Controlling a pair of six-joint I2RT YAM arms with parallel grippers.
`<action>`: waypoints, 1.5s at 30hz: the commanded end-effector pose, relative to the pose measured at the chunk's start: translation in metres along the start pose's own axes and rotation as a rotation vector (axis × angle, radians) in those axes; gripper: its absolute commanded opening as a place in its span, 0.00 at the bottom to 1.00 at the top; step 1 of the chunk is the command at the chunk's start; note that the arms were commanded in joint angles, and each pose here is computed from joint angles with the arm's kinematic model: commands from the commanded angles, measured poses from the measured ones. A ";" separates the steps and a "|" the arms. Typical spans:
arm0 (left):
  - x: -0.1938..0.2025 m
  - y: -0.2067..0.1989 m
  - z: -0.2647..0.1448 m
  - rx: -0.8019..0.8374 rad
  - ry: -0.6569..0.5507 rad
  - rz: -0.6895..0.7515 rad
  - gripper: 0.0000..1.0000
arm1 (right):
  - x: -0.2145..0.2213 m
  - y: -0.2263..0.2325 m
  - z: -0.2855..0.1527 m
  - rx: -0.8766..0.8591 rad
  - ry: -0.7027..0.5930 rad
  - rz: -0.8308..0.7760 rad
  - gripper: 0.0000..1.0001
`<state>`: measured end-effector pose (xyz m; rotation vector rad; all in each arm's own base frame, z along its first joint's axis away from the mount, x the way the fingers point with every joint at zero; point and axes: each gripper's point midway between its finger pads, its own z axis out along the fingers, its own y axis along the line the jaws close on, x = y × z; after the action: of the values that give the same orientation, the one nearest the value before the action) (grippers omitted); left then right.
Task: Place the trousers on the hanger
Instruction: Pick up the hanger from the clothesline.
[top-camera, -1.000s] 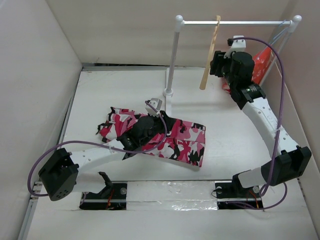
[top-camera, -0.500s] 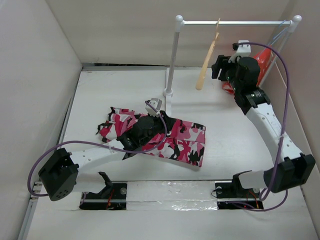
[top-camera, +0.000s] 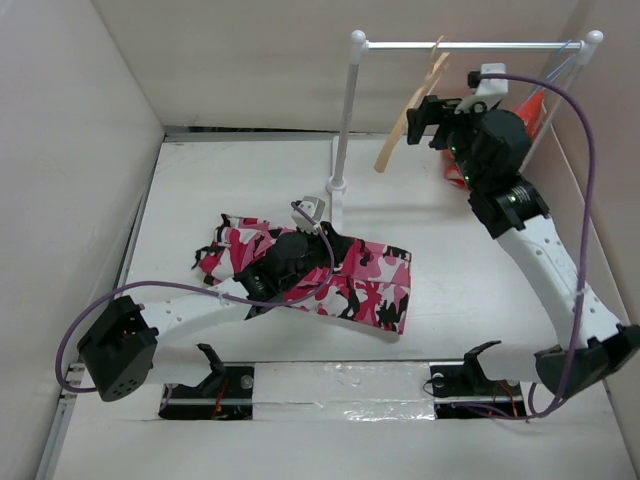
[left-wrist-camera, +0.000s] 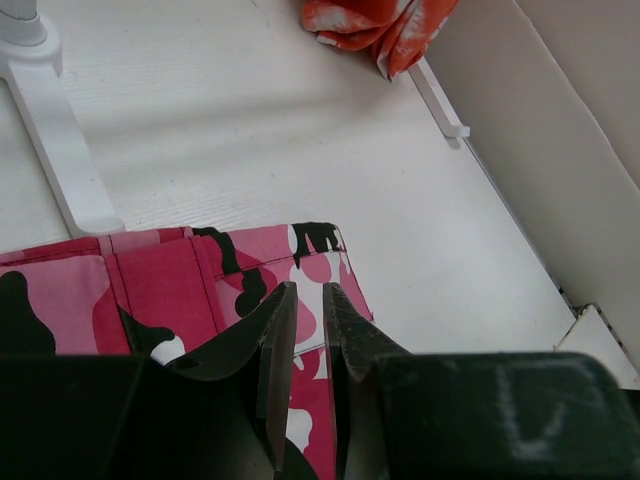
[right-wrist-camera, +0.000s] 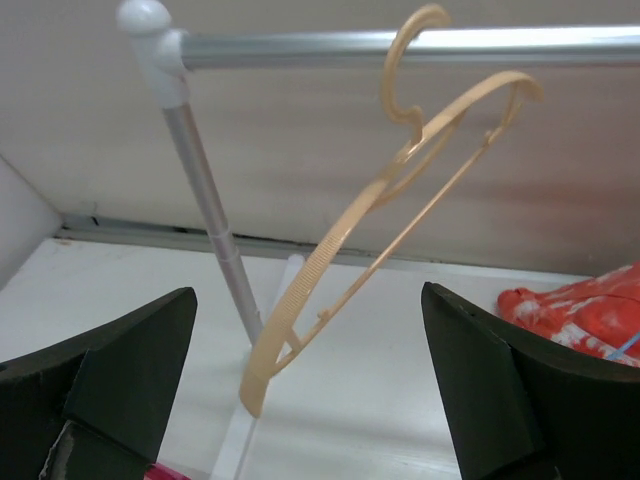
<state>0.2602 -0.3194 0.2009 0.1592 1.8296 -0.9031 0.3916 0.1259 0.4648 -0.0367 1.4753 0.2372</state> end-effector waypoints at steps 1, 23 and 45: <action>-0.009 -0.004 -0.001 0.025 -0.042 -0.009 0.15 | 0.025 -0.009 0.027 0.086 0.061 -0.040 1.00; -0.007 -0.008 -0.001 0.046 -0.032 -0.012 0.15 | 0.069 -0.005 0.072 0.130 0.127 0.008 0.95; -0.004 -0.008 0.001 0.051 -0.022 -0.014 0.15 | 0.030 0.008 0.069 0.056 0.075 0.027 0.99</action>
<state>0.2578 -0.3245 0.1985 0.1793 1.8352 -0.9268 0.4422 0.1458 0.4493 0.0187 1.5242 0.2275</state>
